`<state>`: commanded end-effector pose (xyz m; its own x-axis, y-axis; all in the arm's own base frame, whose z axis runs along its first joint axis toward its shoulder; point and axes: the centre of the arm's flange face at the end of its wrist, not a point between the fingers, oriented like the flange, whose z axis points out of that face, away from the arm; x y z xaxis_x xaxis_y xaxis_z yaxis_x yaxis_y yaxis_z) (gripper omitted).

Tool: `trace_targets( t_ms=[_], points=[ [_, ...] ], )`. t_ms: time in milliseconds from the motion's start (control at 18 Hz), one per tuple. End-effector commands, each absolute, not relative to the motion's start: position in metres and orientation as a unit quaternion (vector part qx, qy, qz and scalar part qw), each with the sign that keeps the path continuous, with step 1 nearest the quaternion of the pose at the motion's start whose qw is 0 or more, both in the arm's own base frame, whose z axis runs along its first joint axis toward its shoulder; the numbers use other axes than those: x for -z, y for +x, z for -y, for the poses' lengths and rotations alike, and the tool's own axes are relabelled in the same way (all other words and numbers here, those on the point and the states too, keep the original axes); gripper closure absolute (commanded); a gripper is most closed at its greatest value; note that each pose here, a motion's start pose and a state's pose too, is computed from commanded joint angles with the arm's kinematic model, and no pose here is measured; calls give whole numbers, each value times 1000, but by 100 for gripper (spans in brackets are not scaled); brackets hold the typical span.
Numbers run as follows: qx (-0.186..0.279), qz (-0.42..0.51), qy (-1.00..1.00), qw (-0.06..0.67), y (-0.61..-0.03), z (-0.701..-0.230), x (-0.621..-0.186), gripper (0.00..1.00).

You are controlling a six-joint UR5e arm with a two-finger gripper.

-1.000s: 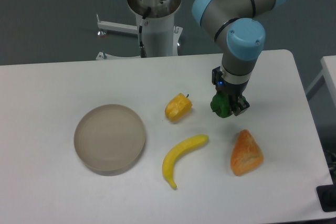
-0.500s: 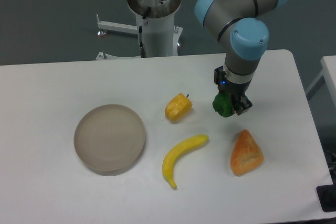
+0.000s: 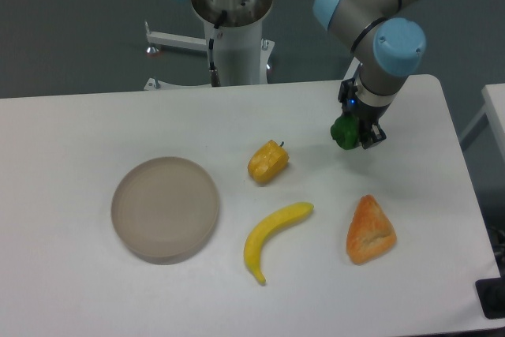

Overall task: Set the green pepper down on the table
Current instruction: 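Lower the green pepper onto the table beside the gripper's path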

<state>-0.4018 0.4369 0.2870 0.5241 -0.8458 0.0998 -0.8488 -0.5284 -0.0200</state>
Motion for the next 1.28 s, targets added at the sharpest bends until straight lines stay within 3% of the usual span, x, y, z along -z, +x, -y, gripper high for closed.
trace_targets(
  t_ms=[333, 444, 556, 889, 1111, 1278],
  points=[
    [-47, 521, 852, 9, -407, -422, -269, 72],
    [-47, 518, 854, 8, -408, -419, -269, 52],
    [-48, 514, 857, 7, -406, -421, -269, 0],
    [-42, 462, 886, -16, -402, -433, -278, 0],
    [-22, 430, 902, -16, -412, -455, -319, 0],
    [-35, 405, 913, -9, -414, -486, -336, 0]
  ],
)
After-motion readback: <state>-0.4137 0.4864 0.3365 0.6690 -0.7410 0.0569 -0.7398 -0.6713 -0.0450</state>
